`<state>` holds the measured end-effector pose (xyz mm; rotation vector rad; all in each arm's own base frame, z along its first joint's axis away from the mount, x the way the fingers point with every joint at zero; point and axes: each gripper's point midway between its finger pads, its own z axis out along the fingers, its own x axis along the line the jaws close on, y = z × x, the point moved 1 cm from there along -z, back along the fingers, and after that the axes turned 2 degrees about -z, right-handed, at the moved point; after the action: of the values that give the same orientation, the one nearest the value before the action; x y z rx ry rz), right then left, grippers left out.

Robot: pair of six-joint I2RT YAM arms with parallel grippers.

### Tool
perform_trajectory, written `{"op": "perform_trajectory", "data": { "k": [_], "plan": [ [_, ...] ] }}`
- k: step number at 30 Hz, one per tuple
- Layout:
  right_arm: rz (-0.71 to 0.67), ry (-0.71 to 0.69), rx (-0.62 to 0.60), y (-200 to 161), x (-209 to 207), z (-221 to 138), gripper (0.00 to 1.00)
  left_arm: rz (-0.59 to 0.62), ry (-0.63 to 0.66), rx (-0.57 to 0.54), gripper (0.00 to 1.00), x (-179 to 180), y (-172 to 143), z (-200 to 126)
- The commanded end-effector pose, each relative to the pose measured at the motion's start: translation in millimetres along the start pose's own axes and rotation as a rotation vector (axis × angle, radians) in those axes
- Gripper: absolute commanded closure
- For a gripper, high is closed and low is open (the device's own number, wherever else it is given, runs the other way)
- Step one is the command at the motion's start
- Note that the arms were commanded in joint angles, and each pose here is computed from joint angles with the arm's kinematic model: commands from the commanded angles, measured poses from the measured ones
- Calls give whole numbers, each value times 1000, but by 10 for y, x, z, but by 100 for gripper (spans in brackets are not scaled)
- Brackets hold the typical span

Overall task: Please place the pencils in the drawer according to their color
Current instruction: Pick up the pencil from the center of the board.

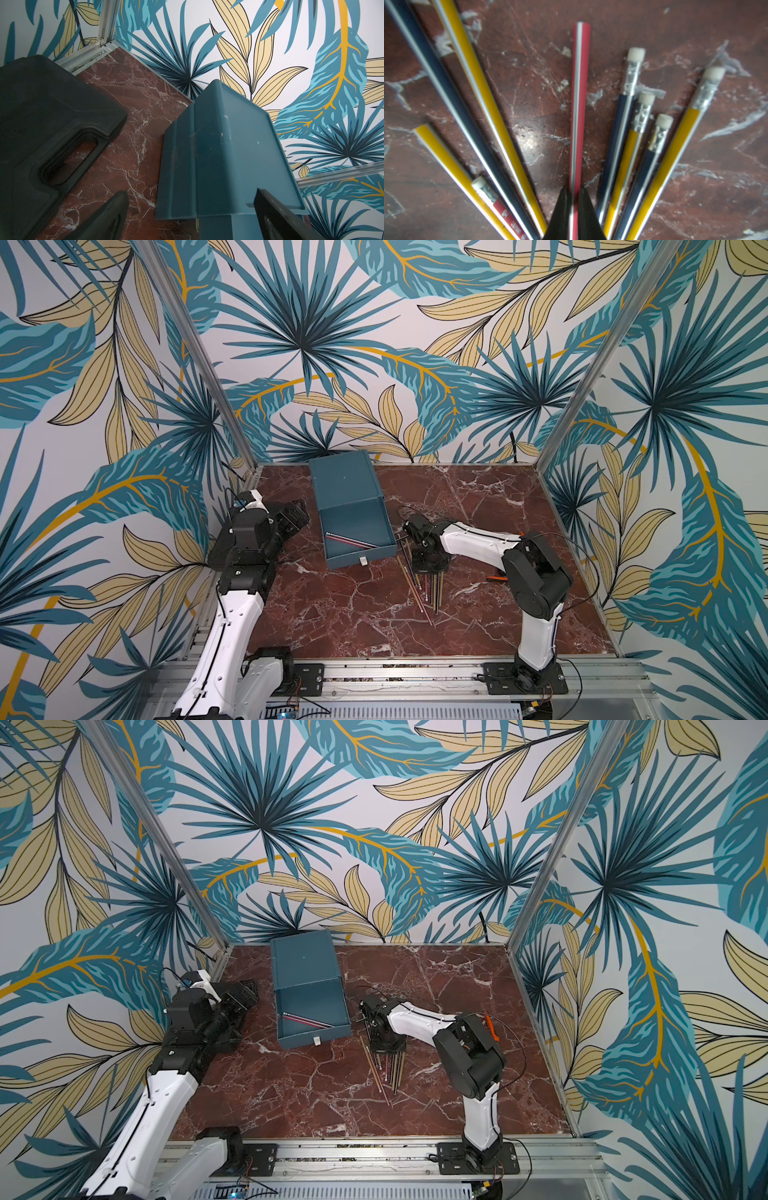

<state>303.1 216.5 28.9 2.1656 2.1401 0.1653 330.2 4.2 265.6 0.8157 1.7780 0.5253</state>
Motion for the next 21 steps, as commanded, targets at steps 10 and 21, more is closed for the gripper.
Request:
{"op": "perform_trajectory", "data": {
  "k": [10, 21],
  "plan": [
    [-120, 73, -174, 262, 28, -563, 100, 1, 26, -15, 0, 93, 19, 14],
    [-196, 95, -376, 577, 46, -1303, 100, 2, 30, -22, 0, 97, 27, -23]
  ]
}}
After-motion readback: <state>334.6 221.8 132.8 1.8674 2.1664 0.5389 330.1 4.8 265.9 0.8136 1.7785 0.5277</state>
